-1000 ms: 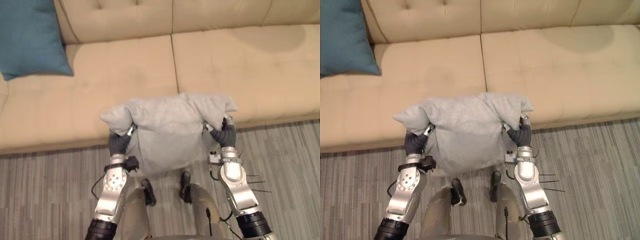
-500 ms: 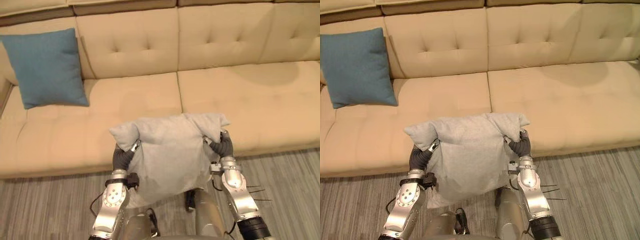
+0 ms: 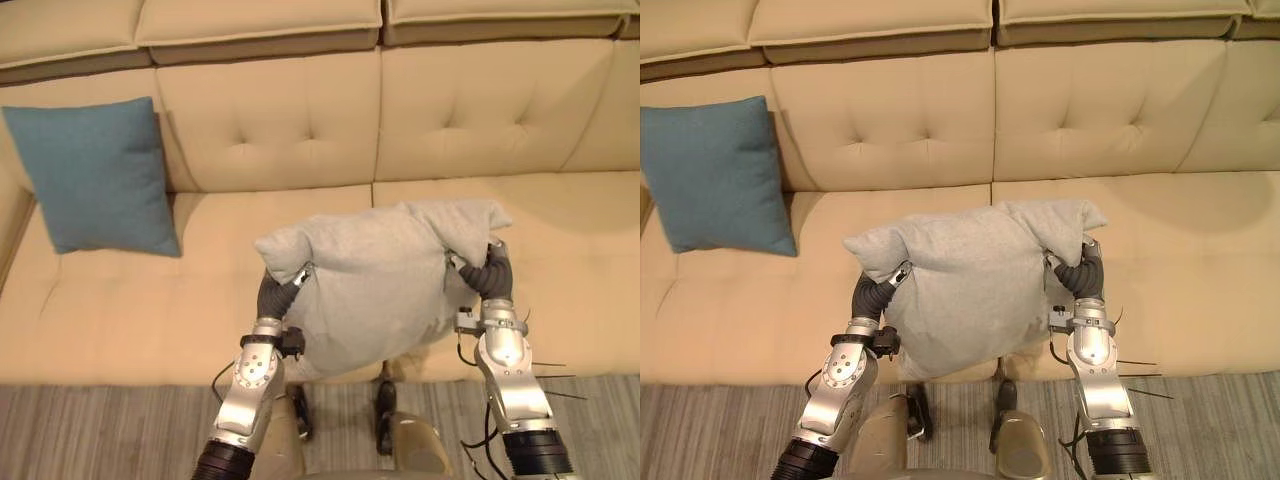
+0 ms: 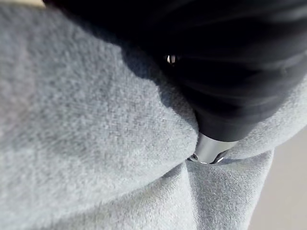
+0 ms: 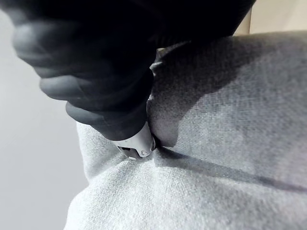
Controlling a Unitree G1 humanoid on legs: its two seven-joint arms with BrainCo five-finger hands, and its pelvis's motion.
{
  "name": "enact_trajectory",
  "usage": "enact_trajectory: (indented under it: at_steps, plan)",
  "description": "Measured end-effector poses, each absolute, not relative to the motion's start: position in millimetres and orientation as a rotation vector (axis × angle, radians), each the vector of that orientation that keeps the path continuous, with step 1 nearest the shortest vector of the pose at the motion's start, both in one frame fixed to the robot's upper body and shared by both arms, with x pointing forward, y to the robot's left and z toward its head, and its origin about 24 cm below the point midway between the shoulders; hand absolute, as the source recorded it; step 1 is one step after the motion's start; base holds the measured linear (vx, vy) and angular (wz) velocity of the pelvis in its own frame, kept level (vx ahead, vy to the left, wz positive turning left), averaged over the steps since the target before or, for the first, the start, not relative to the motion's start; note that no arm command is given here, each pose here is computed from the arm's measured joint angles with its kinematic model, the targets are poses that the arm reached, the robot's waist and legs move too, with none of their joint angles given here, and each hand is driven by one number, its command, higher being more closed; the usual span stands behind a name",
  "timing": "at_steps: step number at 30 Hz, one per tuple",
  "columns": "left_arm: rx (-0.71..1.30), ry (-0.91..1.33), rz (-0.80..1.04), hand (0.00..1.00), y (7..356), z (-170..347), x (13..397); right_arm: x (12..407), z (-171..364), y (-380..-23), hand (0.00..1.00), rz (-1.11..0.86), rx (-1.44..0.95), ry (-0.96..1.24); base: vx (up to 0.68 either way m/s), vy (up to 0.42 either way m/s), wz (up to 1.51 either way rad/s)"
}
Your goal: Pick up cushions and gather them together orderly.
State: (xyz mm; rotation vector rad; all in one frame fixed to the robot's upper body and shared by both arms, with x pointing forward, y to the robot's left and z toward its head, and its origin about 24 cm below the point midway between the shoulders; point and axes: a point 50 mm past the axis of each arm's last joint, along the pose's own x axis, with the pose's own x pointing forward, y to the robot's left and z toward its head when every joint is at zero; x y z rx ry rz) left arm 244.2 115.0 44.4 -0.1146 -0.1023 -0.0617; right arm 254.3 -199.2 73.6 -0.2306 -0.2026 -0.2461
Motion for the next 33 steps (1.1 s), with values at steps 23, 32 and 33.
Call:
enact_trajectory:
  at_steps: [23,32,33]
  plan:
    - [0.043,-0.526,0.230,1.00,148.6,176.0,340.6,348.3,211.2,-140.3,1.00,-0.271,-0.153,-0.611,0.04,0.022,-0.05]
    - [0.122,-0.754,0.328,1.00,154.8,285.5,373.9,352.6,323.7,-133.2,1.00,-0.427,-0.131,-0.913,-0.16,-0.013,0.06]
    - [0.133,-0.754,0.329,1.00,154.1,290.5,376.7,353.6,328.3,-133.3,1.00,-0.441,-0.138,-0.920,-0.09,-0.006,-0.04]
